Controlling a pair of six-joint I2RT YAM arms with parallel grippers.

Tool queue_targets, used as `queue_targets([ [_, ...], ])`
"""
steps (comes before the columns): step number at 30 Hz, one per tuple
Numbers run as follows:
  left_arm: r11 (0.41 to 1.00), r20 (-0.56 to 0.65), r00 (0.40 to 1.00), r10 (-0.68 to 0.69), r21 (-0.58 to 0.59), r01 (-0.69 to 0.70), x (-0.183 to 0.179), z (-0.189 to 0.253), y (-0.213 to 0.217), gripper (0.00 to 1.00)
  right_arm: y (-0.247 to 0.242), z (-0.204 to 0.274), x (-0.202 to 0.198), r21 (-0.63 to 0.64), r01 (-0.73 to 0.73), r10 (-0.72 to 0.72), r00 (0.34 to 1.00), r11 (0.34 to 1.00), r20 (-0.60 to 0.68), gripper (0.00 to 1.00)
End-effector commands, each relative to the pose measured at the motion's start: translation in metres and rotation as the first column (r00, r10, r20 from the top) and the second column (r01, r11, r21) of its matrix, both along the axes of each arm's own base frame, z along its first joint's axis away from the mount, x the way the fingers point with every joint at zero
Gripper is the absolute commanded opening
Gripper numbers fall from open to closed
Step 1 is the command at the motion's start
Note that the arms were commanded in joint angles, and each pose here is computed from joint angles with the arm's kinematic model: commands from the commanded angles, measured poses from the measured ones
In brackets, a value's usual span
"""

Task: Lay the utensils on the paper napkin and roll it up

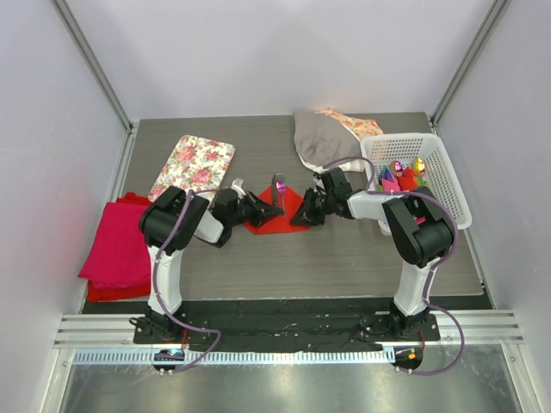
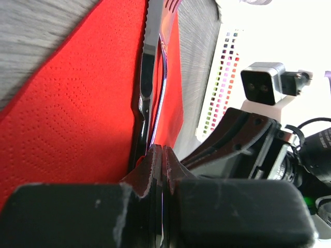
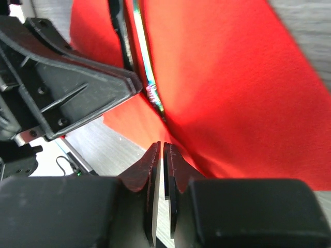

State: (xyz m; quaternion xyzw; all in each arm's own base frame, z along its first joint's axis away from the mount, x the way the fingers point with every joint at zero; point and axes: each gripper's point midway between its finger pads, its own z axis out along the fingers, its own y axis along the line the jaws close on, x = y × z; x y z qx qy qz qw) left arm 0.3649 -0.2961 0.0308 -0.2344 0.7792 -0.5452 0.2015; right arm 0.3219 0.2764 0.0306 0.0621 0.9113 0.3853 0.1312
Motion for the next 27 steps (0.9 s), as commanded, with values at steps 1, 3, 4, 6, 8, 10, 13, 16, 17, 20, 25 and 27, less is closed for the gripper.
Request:
queue_targets([
  [1, 1.000, 0.032, 0.999, 0.014, 0.005, -0.014, 0.007, 0.002, 0.002, 0.00, -0.002, -0.006, 0.013, -0.032, 0.026, -0.025, 1.000, 0.999, 0.014, 0.15],
  [3, 1.000, 0.028, 1.000, 0.012, 0.008, -0.013, 0.006, 0.002, 0.002, 0.00, -0.006, -0.015, 0.010, -0.060, 0.027, -0.027, 1.000, 0.998, -0.005, 0.14],
  [4, 1.000, 0.027, 1.000, 0.012, 0.009, -0.012, 0.006, 0.001, 0.002, 0.00, -0.007, -0.017, 0.010, -0.069, 0.027, -0.028, 1.000, 0.997, -0.009, 0.14],
  [6, 1.000, 0.027, 1.000, 0.009, 0.012, -0.010, 0.006, 0.001, 0.002, 0.00, -0.009, -0.017, 0.008, -0.080, 0.019, -0.020, 1.000, 0.997, -0.010, 0.14],
  [8, 1.000, 0.022, 1.000, 0.009, 0.014, -0.010, 0.006, 0.000, 0.002, 0.00, -0.009, -0.013, 0.009, -0.077, 0.016, -0.016, 1.000, 0.997, -0.001, 0.15],
  [10, 1.000, 0.021, 1.000, 0.009, 0.016, -0.009, 0.005, -0.001, 0.002, 0.00, -0.008, 0.004, 0.013, -0.061, 0.020, -0.018, 0.999, 0.998, 0.032, 0.20],
  [13, 1.000, 0.022, 1.000, 0.008, 0.019, -0.008, 0.005, 0.000, 0.002, 0.00, -0.011, 0.031, 0.019, -0.030, 0.039, -0.036, 0.996, 0.999, 0.084, 0.33],
  [16, 1.000, 0.020, 1.000, 0.007, 0.022, -0.007, 0.005, -0.001, 0.002, 0.00, -0.026, 0.047, 0.024, -0.035, 0.082, -0.078, 0.991, 0.996, 0.106, 0.51],
  [17, 1.000, 0.019, 1.000, 0.009, 0.022, -0.009, 0.005, -0.001, 0.003, 0.00, -0.032, 0.049, 0.025, -0.042, 0.098, -0.093, 0.990, 0.994, 0.107, 0.54],
  [20, 1.000, 0.020, 1.000, 0.009, 0.025, -0.009, 0.006, -0.002, 0.003, 0.00, -0.055, 0.046, 0.027, -0.083, 0.147, -0.137, 0.985, 0.986, 0.108, 0.64],
  [25, 1.000, 0.019, 1.000, 0.010, 0.027, -0.010, 0.006, -0.002, 0.003, 0.00, -0.080, 0.025, 0.022, -0.188, 0.177, -0.164, 0.983, 0.966, 0.084, 0.72],
  [27, 1.000, 0.017, 1.000, 0.009, 0.030, -0.010, 0.005, -0.003, 0.003, 0.00, -0.086, 0.020, 0.021, -0.224, 0.186, -0.171, 0.982, 0.957, 0.083, 0.79],
])
